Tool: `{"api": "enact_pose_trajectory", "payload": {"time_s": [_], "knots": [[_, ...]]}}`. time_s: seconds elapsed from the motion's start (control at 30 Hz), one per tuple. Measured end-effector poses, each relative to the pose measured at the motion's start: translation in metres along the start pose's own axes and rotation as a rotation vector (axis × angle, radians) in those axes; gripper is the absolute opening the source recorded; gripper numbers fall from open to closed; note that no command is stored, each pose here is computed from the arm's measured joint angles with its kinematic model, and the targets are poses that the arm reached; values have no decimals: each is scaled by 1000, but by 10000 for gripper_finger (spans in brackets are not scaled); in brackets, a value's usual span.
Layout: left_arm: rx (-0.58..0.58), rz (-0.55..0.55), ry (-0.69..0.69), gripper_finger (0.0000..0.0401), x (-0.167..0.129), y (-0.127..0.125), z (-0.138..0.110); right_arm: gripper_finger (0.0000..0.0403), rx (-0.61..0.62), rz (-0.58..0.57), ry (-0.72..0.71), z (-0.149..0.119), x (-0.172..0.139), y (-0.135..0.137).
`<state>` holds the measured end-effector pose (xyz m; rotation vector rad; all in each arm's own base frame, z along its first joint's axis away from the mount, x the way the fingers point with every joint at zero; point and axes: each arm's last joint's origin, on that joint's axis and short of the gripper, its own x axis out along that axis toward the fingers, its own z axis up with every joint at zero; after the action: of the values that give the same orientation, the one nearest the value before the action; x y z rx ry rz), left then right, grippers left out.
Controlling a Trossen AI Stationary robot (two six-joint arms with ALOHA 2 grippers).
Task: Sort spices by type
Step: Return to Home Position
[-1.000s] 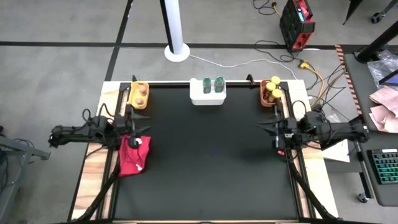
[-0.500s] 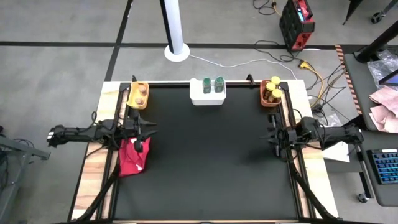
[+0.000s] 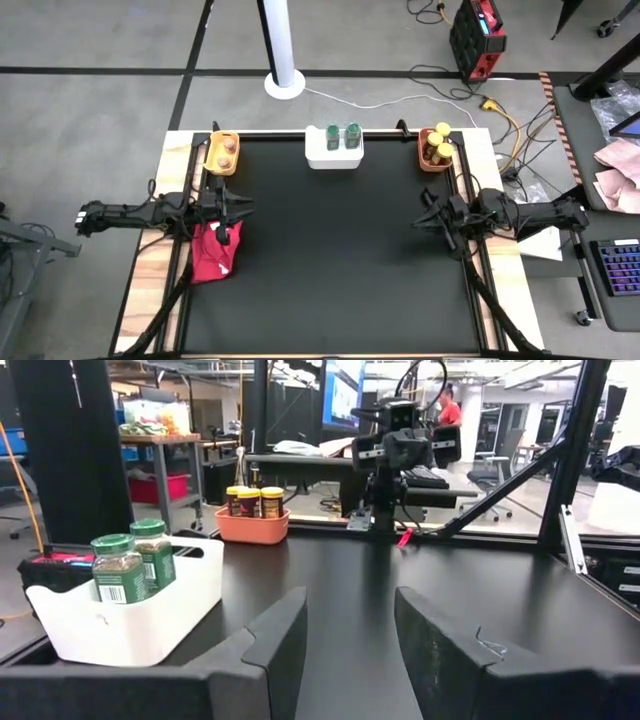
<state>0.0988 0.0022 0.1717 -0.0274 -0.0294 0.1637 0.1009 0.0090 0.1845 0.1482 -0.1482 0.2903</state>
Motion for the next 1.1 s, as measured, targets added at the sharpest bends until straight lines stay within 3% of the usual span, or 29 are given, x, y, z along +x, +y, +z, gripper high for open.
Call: {"api": "enact_pose_trajectory", "payload": {"time_s": [0.13, 1.1], "knots": [[0, 0, 1, 135, 0, 0, 0, 13, 74, 0, 0, 0, 0, 0], [0, 0, 1, 135, 0, 0, 0, 13, 55, -1, 1, 0, 0, 0]]}}
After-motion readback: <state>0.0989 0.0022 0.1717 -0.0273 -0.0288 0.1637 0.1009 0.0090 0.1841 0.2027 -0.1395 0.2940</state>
